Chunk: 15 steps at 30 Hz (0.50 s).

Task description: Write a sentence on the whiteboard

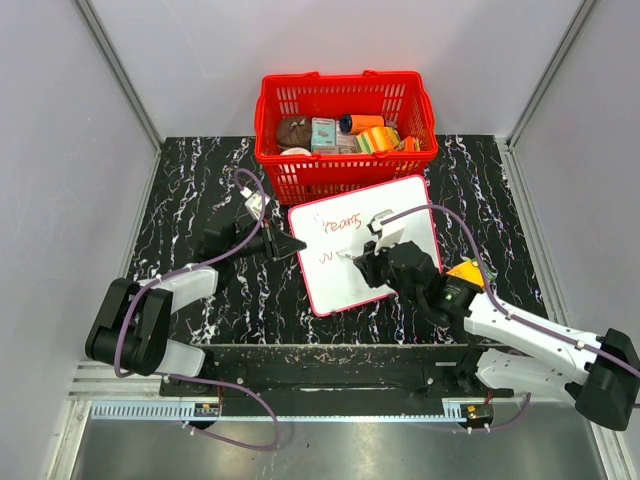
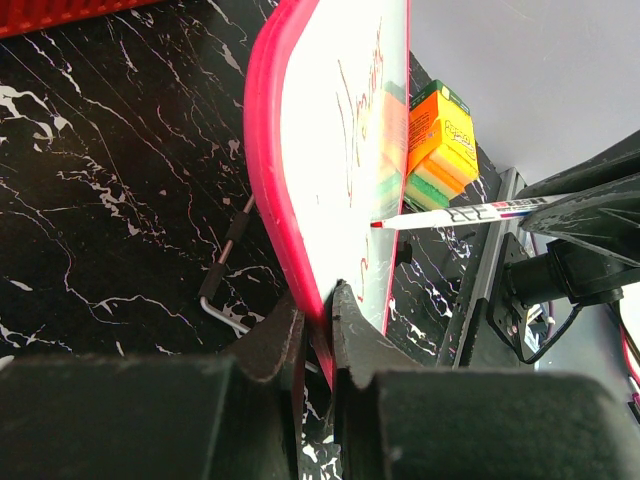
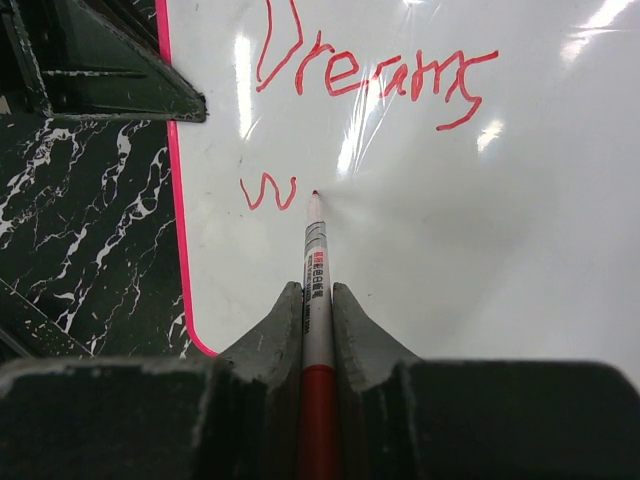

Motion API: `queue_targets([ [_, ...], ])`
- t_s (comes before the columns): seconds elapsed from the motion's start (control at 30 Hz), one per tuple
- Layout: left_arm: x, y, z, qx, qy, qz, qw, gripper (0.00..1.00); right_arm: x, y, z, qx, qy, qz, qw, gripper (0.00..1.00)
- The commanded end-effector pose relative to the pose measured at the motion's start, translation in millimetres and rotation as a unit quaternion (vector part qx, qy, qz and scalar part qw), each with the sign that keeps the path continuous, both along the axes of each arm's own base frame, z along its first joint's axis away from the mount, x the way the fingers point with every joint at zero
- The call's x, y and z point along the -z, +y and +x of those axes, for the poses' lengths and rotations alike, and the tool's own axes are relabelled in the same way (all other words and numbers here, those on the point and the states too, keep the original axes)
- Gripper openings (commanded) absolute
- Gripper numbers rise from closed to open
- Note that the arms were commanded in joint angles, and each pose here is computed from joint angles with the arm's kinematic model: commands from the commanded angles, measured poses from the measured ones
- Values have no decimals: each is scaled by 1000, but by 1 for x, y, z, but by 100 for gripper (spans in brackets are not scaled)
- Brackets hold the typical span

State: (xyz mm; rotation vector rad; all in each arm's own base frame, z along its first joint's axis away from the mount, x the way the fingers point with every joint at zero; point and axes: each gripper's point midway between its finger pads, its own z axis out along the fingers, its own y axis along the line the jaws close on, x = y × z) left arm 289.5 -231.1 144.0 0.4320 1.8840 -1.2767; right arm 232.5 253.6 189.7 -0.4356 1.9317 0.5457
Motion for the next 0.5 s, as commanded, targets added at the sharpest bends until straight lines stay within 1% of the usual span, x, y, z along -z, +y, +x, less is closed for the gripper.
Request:
queue_targets([
  [0.0,6,3,8,-1,-69,42,997,0,1,1,5,8,-3,-1,1000,0],
  [0.23,6,3,8,-1,-70,44,997,0,-1,4,6,4,-5,1,1000,0],
  [0.47,6,3,8,-2,-71,44,997,0,5,6,-1,-10,9,1,1000,0],
])
